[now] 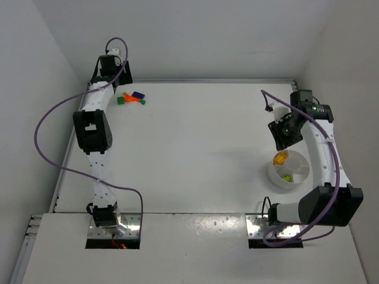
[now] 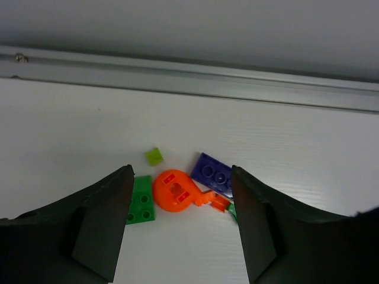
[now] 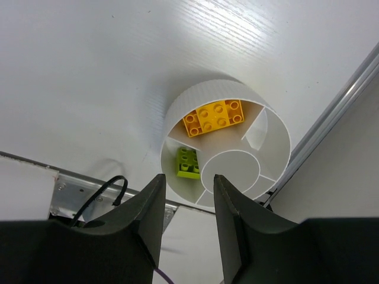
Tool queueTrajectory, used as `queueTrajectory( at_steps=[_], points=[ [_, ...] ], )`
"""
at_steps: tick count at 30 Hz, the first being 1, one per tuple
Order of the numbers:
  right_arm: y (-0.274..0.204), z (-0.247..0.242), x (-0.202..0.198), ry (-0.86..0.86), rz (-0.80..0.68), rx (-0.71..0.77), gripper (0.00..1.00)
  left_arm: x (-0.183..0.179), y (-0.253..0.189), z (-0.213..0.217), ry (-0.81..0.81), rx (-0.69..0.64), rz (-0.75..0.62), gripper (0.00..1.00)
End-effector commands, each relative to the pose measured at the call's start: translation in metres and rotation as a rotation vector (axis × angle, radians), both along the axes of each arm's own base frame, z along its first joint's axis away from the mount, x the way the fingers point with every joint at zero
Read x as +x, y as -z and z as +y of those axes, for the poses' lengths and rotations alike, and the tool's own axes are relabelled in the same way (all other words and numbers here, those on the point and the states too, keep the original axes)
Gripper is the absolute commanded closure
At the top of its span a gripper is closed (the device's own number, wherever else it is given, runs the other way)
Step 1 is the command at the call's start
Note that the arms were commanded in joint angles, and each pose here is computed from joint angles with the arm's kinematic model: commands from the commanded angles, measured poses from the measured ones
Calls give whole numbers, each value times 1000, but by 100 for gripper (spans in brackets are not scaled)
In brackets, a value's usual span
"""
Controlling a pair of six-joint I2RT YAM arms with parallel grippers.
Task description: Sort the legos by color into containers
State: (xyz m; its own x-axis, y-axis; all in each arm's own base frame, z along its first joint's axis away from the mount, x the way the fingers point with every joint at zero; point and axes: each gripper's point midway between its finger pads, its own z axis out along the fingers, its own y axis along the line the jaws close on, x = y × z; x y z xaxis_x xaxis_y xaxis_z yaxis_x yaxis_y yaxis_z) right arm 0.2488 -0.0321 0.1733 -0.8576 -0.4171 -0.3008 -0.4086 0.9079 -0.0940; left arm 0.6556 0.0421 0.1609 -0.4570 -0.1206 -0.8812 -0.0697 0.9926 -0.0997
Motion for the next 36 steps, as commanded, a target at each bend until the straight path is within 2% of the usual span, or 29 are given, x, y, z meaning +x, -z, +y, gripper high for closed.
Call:
queueTrajectory(
  at_steps=[1,4,10,14,16,24,36],
  points=[
    [-8,4,9,13,-41,26,61,13,-7,28,-163,20,-40,29],
    [-5,6,7,10,-33,36,61,23,-1,30,-192,-44,-80,27],
    [-2,5,5,17,-24,45,61,32,20,31,-226,-94,-95,25],
    [-2,7,6,14,-25,54,61,36,24,38,-252,-108,-104,34],
    [-2,7,6,14,-25,54,61,37,40,36,-249,-123,-81,41],
    [3,9,2,11,-8,64,61,38,67,38,-281,-140,-41,42],
    [5,11,-3,17,-6,76,61,41,76,46,-311,-114,-39,42]
  ],
)
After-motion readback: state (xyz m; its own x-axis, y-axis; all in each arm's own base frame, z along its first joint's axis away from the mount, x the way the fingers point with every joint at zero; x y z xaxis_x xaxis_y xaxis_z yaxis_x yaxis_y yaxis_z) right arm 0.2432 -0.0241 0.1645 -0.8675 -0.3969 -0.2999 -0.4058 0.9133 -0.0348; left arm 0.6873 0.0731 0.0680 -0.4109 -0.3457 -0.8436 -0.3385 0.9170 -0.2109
